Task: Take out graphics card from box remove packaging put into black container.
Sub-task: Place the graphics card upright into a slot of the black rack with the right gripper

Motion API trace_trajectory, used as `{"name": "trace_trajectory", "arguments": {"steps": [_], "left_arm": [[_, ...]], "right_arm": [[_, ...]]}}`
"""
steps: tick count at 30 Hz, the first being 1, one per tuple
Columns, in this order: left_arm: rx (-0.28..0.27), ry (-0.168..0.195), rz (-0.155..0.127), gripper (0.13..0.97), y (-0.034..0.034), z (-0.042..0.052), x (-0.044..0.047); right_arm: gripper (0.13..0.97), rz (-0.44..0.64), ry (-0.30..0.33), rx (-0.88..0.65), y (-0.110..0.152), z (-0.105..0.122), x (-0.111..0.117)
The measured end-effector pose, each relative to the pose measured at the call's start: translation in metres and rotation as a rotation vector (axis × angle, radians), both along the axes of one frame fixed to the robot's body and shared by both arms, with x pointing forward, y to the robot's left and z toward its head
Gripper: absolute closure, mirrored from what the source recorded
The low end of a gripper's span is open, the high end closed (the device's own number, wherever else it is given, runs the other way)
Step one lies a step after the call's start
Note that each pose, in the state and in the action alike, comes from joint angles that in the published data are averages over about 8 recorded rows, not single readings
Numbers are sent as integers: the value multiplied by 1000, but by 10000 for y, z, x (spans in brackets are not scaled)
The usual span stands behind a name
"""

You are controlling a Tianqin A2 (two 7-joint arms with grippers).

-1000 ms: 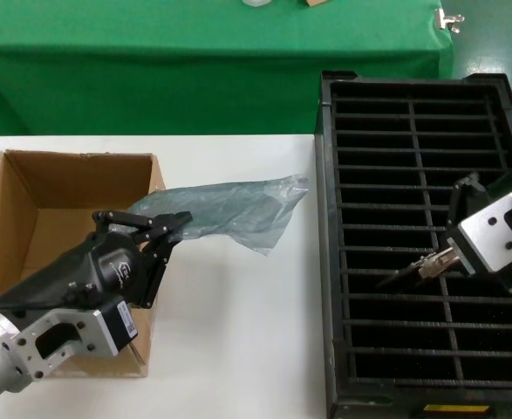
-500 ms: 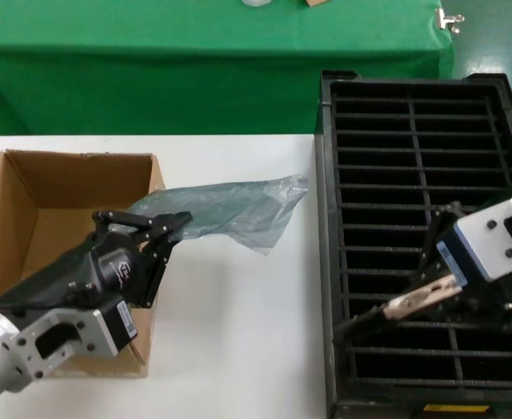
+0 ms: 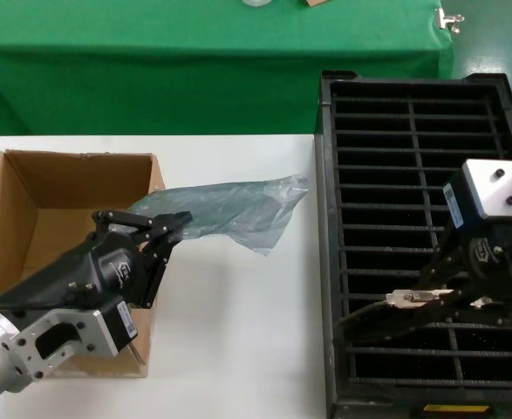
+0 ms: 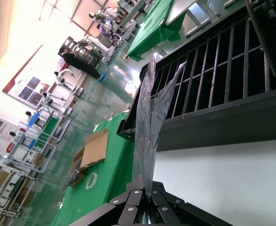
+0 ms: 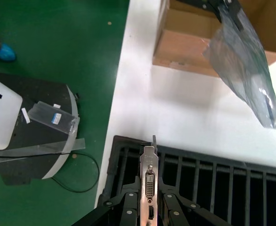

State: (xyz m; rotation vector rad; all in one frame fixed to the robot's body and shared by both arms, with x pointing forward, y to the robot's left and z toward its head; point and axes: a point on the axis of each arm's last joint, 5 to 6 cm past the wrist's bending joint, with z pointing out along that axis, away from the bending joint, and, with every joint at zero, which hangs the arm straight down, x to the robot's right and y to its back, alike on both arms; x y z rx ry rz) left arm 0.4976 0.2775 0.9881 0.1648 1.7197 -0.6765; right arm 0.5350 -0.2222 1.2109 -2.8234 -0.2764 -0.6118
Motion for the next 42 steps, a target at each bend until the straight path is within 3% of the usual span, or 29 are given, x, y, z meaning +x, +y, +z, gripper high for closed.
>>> {"name": "trace_trajectory", "arguments": {"steps": [24,42], "left_arm": [[0,0,0,958,0,0,0],[0,0,0,958,0,0,0]], "right_arm": [[906,-203,84,38,-201,-243,243],[906,-227,65,-15,-271,-376,431]]}}
